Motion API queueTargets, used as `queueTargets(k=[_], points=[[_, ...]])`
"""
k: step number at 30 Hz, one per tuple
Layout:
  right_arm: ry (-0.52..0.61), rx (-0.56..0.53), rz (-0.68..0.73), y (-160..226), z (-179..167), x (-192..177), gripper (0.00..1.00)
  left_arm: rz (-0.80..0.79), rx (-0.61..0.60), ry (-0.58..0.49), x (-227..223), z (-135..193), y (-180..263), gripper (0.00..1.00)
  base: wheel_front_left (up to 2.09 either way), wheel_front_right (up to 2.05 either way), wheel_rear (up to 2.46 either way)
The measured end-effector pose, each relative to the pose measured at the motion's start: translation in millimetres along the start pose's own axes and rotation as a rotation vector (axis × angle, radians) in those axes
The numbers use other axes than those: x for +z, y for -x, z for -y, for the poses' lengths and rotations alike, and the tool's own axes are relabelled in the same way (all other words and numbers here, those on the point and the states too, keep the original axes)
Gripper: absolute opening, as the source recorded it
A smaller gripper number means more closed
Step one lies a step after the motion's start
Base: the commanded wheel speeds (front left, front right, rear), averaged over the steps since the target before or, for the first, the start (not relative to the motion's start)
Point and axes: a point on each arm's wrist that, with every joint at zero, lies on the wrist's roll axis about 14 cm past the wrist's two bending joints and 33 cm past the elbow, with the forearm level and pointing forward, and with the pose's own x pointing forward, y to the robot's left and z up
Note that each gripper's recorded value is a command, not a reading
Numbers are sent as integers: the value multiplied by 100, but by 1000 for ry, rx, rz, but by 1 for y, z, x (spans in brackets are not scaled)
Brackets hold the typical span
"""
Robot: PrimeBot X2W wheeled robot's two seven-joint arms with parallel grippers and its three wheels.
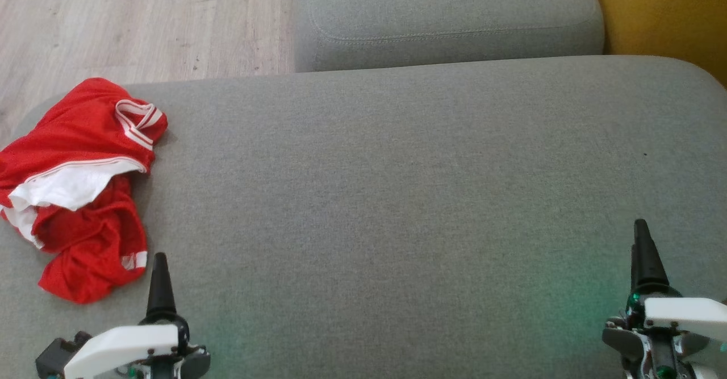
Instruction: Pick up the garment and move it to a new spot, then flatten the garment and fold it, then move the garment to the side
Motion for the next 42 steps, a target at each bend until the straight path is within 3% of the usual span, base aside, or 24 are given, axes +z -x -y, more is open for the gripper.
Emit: queueTargets(k=[21,42], points=[[350,49,-40,1,-13,-20,100,-6,-3,-368,-9,3,5,100,0,0,0],[636,84,-65,6,-13,-35,100,-11,-1,-648,-18,-4,15,100,0,0,0]])
